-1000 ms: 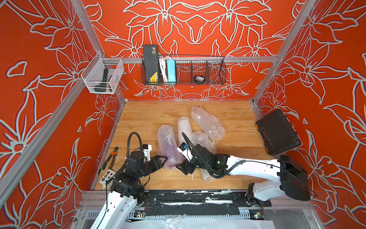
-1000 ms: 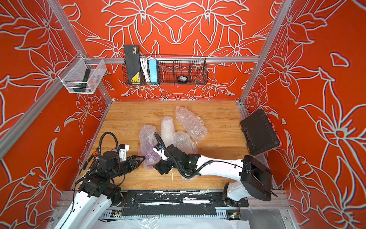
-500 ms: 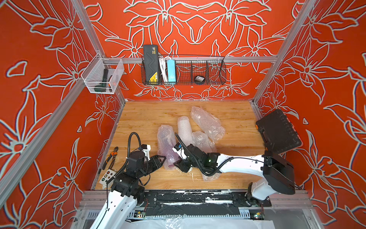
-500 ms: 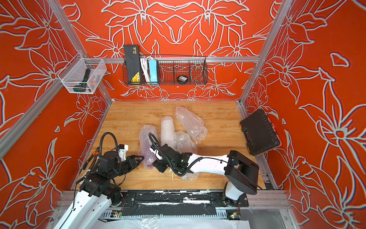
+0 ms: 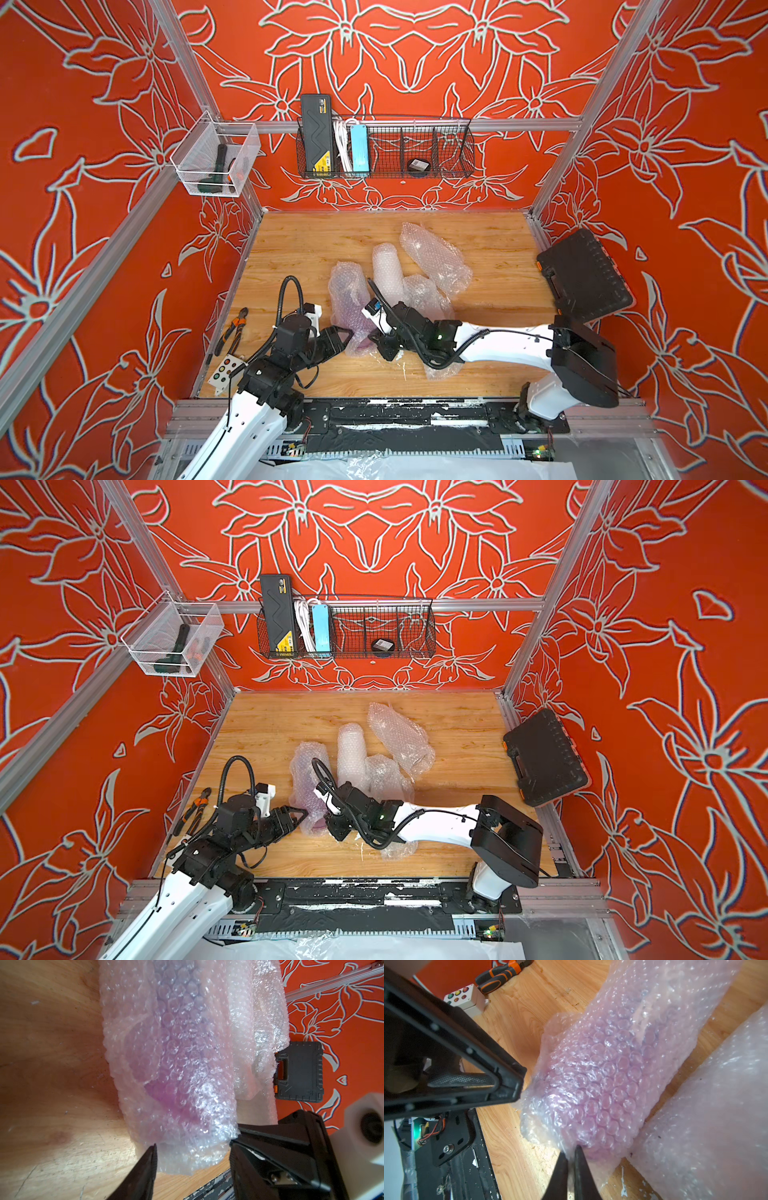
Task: Unwrap the vase from the bubble wrap
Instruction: Unwrap the bubble wrap at the center of the board.
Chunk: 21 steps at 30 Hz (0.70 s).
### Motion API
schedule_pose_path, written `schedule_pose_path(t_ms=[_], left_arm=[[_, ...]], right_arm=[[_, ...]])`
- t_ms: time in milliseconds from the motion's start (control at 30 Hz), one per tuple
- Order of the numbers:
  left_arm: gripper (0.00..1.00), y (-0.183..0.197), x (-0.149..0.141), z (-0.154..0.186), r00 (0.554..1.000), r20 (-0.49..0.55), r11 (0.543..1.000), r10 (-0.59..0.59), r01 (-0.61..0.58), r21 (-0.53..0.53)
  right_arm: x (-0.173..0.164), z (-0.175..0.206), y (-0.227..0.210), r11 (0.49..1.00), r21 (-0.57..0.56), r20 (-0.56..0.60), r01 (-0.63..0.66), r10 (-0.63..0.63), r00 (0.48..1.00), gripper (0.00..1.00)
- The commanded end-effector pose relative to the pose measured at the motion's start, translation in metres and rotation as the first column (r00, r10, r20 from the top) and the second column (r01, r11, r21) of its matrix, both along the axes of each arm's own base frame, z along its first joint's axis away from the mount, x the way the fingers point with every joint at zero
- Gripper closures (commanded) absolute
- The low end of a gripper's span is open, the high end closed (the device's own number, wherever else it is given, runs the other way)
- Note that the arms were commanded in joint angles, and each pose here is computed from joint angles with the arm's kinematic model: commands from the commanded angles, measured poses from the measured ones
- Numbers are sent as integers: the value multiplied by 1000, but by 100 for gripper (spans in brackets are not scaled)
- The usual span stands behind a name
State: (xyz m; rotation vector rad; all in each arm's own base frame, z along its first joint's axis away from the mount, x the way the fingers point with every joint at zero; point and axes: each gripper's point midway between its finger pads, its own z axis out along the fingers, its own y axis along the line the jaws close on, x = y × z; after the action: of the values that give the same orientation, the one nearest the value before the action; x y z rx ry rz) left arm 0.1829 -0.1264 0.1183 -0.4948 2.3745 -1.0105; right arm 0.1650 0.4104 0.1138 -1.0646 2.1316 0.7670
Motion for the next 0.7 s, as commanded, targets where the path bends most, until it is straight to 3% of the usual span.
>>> schedule_pose_path(t_ms=[0,133,333,533,667], left_arm=[[46,2,2,-5,1000,-7,1000,23,-23,19],[48,0,4,-7,1000,-11,1000,23,-23,18],[53,-15,1,-28,999,-43,1000,-17,17,13],[60,-14,3,-24,1000,-12,999,-6,7,52],[56,-19,5,-19,999,3,998,-36,36,50]], right_arm=[[8,0,0,1000,9,7,28,-28,1000,94],[15,2,-6,999,14,18,45,-45,999,100],[33,4,-25,996,2,44,94,-94,995,100],[42,11,-37,995,-5,84,104,-103,991,100],[40,10,-36,997,-9,84,80,-79,993,100]])
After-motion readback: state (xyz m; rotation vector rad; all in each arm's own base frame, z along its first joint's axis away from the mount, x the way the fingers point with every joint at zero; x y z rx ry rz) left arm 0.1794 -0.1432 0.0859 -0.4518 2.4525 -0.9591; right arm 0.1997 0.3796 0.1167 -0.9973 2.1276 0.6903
